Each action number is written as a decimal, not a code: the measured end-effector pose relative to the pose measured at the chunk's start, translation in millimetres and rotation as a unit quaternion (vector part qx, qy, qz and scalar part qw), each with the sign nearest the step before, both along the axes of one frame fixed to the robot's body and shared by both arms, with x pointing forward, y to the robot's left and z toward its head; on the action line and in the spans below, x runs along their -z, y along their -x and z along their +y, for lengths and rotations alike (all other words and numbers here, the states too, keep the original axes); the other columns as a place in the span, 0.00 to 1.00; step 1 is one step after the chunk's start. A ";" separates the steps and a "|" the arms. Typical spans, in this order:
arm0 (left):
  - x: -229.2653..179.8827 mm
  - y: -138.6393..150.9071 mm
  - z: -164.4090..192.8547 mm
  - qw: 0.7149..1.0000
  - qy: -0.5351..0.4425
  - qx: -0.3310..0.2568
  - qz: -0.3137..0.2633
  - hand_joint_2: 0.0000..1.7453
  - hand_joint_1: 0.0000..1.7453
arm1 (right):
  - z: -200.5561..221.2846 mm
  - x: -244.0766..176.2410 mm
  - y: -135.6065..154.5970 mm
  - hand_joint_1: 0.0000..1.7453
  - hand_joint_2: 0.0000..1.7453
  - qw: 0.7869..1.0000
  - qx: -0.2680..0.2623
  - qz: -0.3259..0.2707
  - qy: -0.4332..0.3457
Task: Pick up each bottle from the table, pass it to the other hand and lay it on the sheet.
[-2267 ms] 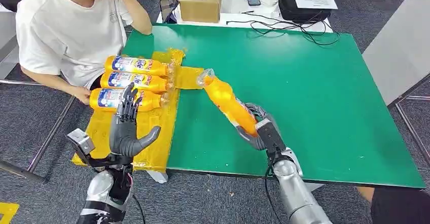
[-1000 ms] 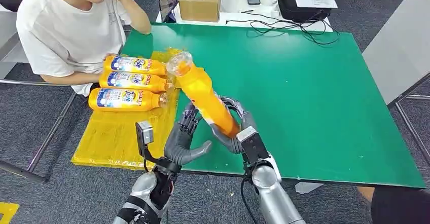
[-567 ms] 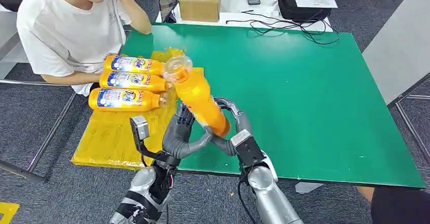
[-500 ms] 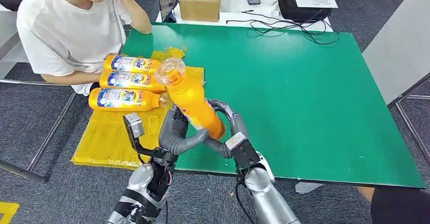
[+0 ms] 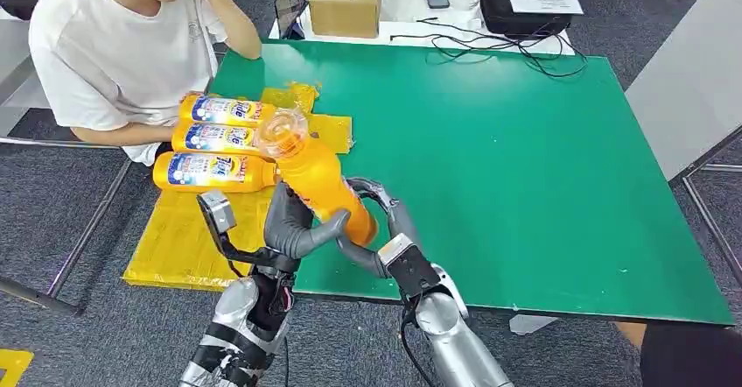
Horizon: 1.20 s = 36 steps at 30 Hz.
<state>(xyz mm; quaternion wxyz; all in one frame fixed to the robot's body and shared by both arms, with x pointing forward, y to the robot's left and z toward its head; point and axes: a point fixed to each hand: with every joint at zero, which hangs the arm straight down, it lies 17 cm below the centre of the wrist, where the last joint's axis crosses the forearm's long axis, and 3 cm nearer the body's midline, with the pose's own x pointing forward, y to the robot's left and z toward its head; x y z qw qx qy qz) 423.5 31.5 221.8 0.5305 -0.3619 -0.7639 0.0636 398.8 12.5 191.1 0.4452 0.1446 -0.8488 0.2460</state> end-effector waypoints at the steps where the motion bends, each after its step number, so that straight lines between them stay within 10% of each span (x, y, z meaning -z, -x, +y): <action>1: -0.4 -0.7 0.1 1.000 -0.003 -0.002 -0.001 1.00 0.00 | 0.8 0.1 0.6 1.00 1.00 1.000 -0.001 -0.001 0.001; 3: -1.7 -2.0 0.1 1.000 -0.006 -0.004 -0.003 1.00 0.00 | 1.3 0.1 0.9 1.00 1.00 1.000 -0.001 -0.002 0.003; 4: -2.7 -2.2 -0.4 1.000 -0.008 -0.004 -0.005 1.00 0.78 | 1.5 0.1 1.0 1.00 1.00 1.000 -0.001 -0.002 0.003; 5: -3.7 -2.3 -0.9 1.000 -0.008 -0.002 -0.007 1.00 1.00 | 1.8 0.1 1.2 1.00 1.00 1.000 -0.001 -0.003 0.003; 11: 7.6 -6.1 -15.5 0.997 -0.075 -0.002 -0.005 1.00 1.00 | -1.2 1.0 -1.6 0.90 1.00 1.000 0.012 -0.004 0.006; 12: 9.8 -6.7 -18.4 0.996 -0.088 -0.004 -0.007 1.00 1.00 | -2.5 2.6 -2.0 0.61 1.00 1.000 0.014 -0.003 0.007; 13: 12.1 -7.2 -20.6 0.995 -0.097 -0.003 -0.007 1.00 1.00 | -3.2 3.7 -2.0 0.01 1.00 1.000 0.016 -0.002 0.007; 16: 16.9 -8.5 -23.6 0.995 -0.101 0.002 0.000 1.00 1.00 | -3.3 10.1 1.2 0.00 1.00 1.000 0.017 0.003 0.011; 17: 20.0 -8.0 -26.1 0.995 -0.100 0.007 0.006 1.00 1.00 | -2.2 11.7 2.9 0.00 0.00 1.000 0.016 0.004 0.013; 36: 82.6 -42.0 46.2 0.943 -0.309 -0.120 0.018 1.00 1.00 | -12.0 -2.7 25.6 0.00 0.00 0.997 0.060 -0.035 -0.020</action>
